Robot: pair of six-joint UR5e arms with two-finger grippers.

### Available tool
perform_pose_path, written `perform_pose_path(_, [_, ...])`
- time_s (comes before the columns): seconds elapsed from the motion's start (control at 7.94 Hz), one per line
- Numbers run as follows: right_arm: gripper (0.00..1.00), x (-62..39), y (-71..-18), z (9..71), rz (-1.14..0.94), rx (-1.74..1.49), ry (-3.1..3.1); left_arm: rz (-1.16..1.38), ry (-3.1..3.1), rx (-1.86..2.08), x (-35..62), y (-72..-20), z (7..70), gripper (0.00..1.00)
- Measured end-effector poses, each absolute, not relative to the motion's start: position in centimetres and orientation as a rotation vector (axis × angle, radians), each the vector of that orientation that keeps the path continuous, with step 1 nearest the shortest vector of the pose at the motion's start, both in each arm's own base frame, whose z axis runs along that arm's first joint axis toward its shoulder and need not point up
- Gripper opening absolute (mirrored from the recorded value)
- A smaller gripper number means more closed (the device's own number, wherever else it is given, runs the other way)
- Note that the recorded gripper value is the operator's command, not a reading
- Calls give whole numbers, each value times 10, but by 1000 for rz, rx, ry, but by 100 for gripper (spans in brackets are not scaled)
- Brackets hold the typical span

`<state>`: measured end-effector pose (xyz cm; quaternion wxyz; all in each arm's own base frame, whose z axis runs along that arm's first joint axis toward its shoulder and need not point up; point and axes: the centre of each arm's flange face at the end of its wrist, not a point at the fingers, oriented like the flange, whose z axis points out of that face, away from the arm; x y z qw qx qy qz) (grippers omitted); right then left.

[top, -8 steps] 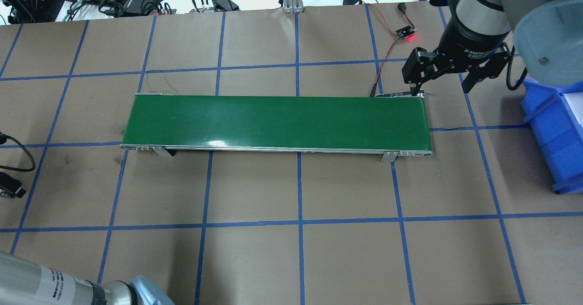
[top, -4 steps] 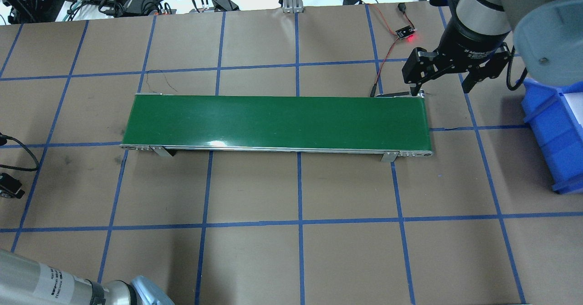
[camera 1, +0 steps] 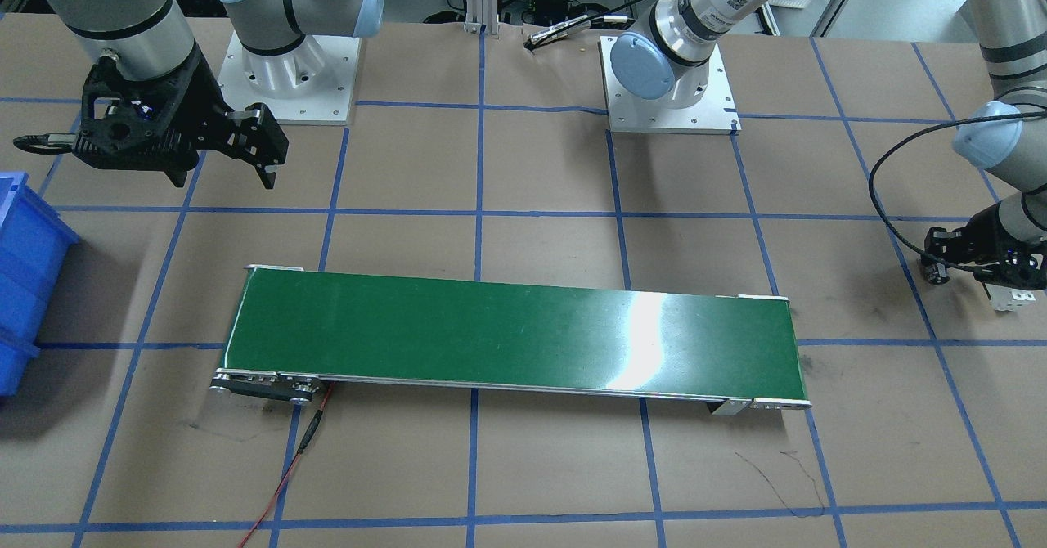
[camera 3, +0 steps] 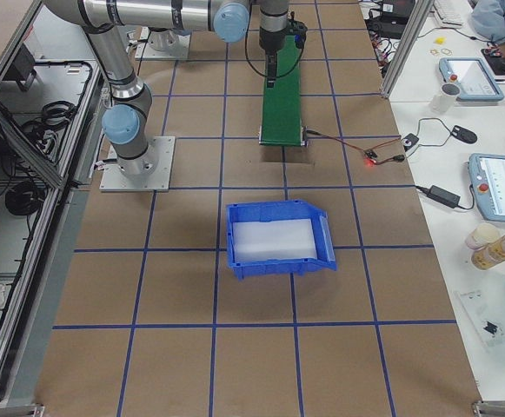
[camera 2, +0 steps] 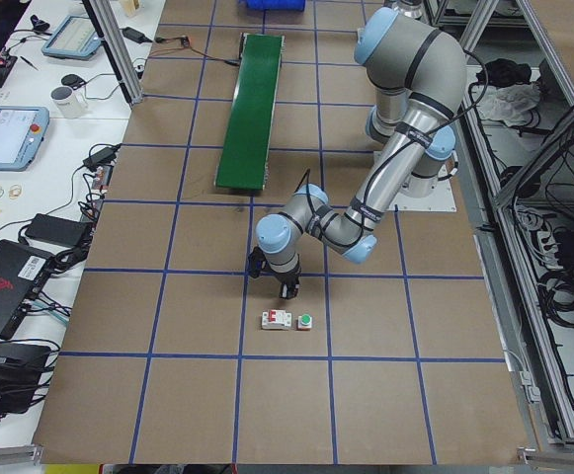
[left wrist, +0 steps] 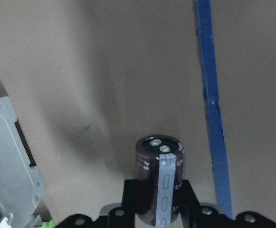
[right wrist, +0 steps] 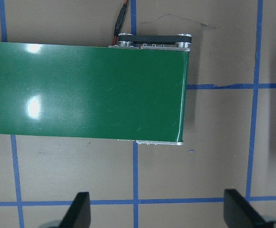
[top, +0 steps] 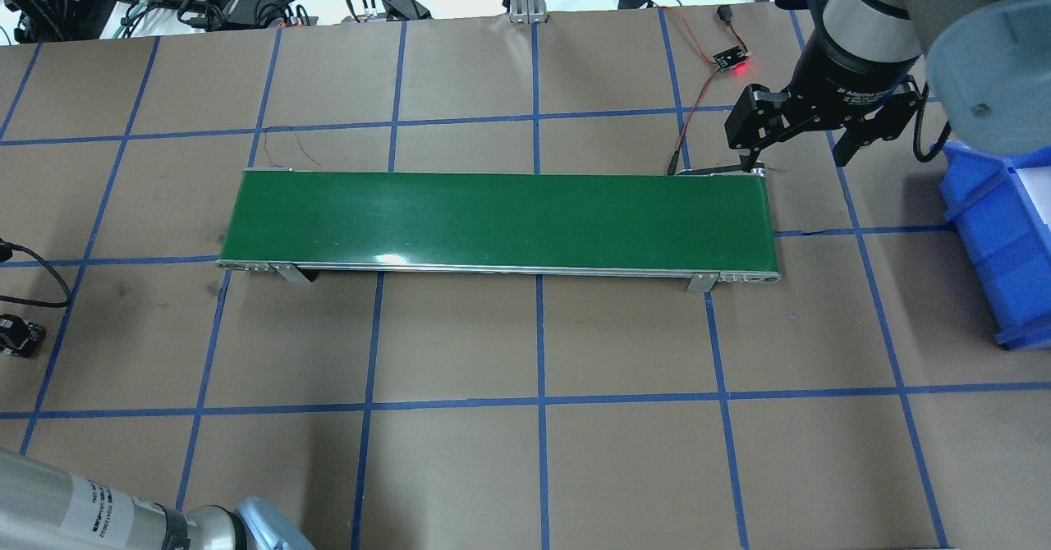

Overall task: Move capacitor from left to right
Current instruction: 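Lower the left gripper and grasp the brown capacitor on the table, then lift the capacitor with the left gripper and carry it over the conveyor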

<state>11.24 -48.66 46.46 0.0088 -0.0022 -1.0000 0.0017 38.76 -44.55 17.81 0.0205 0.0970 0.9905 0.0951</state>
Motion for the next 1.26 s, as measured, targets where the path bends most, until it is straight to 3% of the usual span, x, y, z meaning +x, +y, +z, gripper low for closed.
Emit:
perform_pose_path(0.38, [100,112,-486,467,17,-5,-3123,271,3055,319,384,-446,196,0])
perform_pose_path(0.63, [100,112,-484,468,16,-5,-3124,187,3055,294,349,-457,249,0])
perform_pose_path(0.88, [100,113,-483,467,1,-6,-3123,97,3067,232,257,-486,310,0])
perform_pose_path(1.26, [100,113,-482,468,4,-2,-3123,-31,3111,133,99,-533,336,0])
